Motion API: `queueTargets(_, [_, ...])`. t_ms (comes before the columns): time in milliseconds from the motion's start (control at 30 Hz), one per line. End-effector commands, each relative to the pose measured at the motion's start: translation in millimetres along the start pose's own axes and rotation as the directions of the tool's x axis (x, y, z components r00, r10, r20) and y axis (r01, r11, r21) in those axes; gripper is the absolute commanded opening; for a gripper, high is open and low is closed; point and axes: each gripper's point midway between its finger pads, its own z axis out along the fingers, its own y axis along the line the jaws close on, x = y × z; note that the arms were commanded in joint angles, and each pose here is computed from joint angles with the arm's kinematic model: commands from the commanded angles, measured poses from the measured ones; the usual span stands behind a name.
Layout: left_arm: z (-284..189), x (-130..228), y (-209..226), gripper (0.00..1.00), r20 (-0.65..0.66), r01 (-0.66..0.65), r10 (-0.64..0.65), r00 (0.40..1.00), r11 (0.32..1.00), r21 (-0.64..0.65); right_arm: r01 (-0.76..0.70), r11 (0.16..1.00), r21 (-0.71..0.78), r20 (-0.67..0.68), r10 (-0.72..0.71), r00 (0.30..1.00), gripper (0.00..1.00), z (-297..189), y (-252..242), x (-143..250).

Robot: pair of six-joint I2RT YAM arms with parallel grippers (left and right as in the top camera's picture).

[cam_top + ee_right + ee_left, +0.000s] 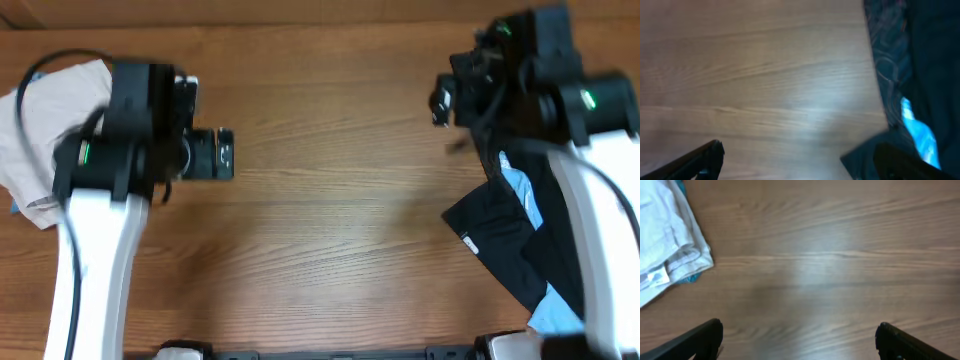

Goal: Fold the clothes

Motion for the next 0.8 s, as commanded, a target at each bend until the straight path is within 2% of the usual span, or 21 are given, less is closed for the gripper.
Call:
queueTargets(0, [-24.7, 30.7, 3.2, 1.00, 0.161, 0.006, -0.007, 0.987, 1.000, 0.009, -0.006, 1.000, 0.015, 0.129, 0.004, 0.992, 1.00, -17.7, -12.2, 30.8])
queueTargets(167, [-41.9, 72.4, 8.3, 1.00, 0.347, 0.037, -0.050, 0.937, 0.998, 0.042, 0.006, 1.000, -0.013, 0.323, -0.001, 0.946, 1.00, -29.1, -28.6, 94.3])
queueTargets(233, [-44.4, 81.8, 9.2, 1.00, 0.374, 0.036, -0.051, 0.926, 0.998, 0.047, 0.006, 1.000, -0.011, 0.341, -0.002, 0.940, 1.00, -28.2, -34.2, 114.5])
queueTargets(333, [-45.4, 97.3, 10.9, 1.00, 0.361, 0.037, -0.050, 0.931, 0.998, 0.045, 0.003, 1.000, -0.004, 0.311, -0.001, 0.950, 1.00, -24.7, -41.8, 147.4])
queueTargets(467, [-39.2, 118.4, 13.2, 1.00, 0.281, 0.040, -0.047, 0.958, 0.999, 0.032, -0.008, 0.999, 0.033, 0.149, 0.003, 0.989, 1.00, -17.1, -53.0, 195.1])
queueTargets(767, [-35.8, 131.2, 14.5, 1.00, 0.230, 0.041, -0.046, 0.972, 0.999, 0.024, -0.008, 0.999, 0.031, 0.157, 0.003, 0.988, 1.00, -16.6, -52.5, 192.8])
